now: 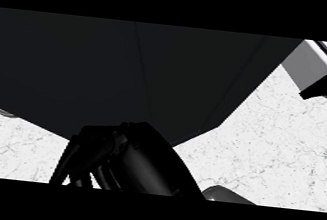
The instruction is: Pick up the wine, place it into the cabinet and close the cabinet
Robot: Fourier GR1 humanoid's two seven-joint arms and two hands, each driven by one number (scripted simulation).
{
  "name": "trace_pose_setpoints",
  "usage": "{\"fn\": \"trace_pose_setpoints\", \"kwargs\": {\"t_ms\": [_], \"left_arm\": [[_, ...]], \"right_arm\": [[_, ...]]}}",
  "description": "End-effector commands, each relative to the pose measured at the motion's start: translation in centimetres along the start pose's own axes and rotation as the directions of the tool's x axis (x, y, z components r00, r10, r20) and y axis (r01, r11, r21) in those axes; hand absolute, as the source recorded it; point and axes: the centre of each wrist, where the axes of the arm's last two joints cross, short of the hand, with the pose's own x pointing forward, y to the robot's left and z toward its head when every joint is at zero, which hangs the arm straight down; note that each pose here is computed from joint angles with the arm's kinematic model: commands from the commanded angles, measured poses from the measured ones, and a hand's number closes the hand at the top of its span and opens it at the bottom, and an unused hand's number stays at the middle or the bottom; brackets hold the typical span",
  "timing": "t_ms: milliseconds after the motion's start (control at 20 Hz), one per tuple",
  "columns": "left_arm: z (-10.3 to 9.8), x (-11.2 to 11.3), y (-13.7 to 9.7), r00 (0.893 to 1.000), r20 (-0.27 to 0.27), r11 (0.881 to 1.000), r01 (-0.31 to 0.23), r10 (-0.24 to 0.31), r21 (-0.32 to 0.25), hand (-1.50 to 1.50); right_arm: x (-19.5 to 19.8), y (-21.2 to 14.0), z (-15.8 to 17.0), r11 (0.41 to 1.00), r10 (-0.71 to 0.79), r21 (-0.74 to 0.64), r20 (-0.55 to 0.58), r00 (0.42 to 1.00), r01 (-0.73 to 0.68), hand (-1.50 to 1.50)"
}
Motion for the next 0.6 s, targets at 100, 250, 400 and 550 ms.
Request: {"fn": "trace_pose_setpoints", "kwargs": {"t_ms": [100,250,400,550], "left_arm": [[1.0,0.1,0.0,1.0,-0.018,1.0,0.004,-0.004,-0.014,-1.5],[-1.0,0.5,0.4,1.0,-0.021,1.0,0.015,-0.015,-0.017,-1.5],[-0.1,0.7,0.9,0.997,-0.073,0.999,0.0,-0.003,-0.04,-1.5],[0.2,-0.9,-0.6,0.998,-0.066,0.999,-0.022,0.019,-0.046,-1.5]], "right_arm": [[-0.6,-4.1,-5.0,0.998,0.019,-0.06,-0.02,1.0,-0.02,1.5],[-0.7,-4.6,-6.9,0.995,0.057,-0.079,-0.032,0.998,-0.06,1.5],[-2.2,-4.9,-8.0,0.989,0.075,-0.121,-0.043,0.996,-0.08,1.5],[-2.8,-7.1,-10.2,0.985,0.079,-0.152,-0.057,0.995,-0.087,1.5]]}}
